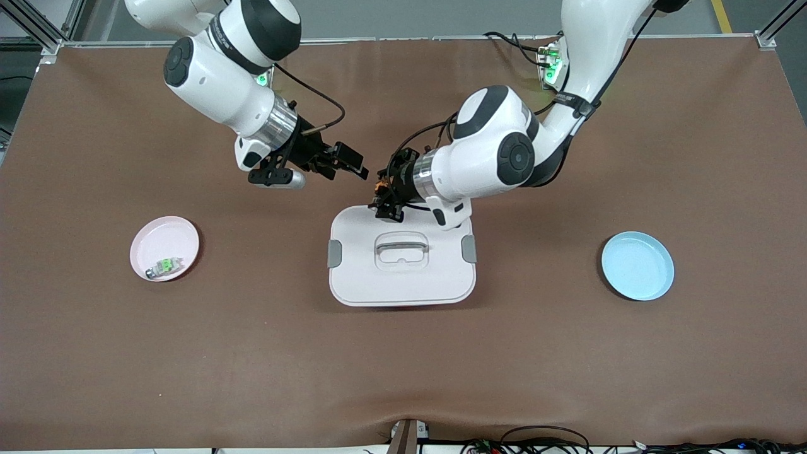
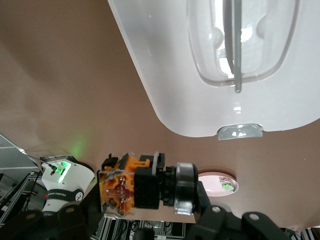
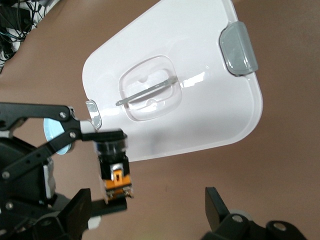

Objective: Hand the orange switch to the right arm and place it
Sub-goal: 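Carry the switch over the white box toward the right gripper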

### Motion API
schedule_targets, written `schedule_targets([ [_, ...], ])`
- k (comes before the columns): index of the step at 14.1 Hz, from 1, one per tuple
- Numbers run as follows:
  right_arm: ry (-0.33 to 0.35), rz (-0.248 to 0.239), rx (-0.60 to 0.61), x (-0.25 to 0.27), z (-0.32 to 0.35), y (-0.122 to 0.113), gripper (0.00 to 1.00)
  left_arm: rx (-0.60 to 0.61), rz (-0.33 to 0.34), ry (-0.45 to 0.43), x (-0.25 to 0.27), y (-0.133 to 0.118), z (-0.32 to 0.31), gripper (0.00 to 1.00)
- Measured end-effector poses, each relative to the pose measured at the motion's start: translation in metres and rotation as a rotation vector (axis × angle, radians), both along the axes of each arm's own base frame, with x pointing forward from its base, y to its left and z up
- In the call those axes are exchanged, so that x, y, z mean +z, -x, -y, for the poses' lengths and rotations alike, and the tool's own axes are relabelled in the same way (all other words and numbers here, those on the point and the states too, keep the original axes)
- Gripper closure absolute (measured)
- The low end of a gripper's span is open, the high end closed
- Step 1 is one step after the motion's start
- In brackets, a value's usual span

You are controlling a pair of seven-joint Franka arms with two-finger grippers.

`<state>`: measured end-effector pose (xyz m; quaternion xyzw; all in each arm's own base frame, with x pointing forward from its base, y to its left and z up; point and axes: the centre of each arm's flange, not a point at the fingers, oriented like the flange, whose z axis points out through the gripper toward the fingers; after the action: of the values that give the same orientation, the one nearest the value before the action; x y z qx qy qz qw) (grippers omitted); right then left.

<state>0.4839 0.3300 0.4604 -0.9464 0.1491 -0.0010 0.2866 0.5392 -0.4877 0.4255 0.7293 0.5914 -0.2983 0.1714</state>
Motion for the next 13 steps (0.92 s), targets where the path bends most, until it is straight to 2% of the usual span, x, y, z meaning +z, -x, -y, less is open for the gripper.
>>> schedule_targets([
  [6,0.008,0.033,-0.021,-0.029,-0.022,-0.006,0.00,-0.005,-0.004,0.006,0.007,0.010,0.015,0.27],
  [11,0.006,0.039,-0.021,-0.028,-0.025,-0.007,0.00,-0.002,-0.002,0.007,0.008,0.008,0.014,0.27],
  [12,0.004,0.041,-0.021,-0.027,-0.026,-0.007,0.04,-0.001,-0.001,0.007,0.008,0.008,0.014,0.27],
  [13,0.001,0.043,-0.021,-0.025,-0.026,-0.007,0.17,0.000,-0.001,0.006,0.008,0.007,0.013,0.27],
])
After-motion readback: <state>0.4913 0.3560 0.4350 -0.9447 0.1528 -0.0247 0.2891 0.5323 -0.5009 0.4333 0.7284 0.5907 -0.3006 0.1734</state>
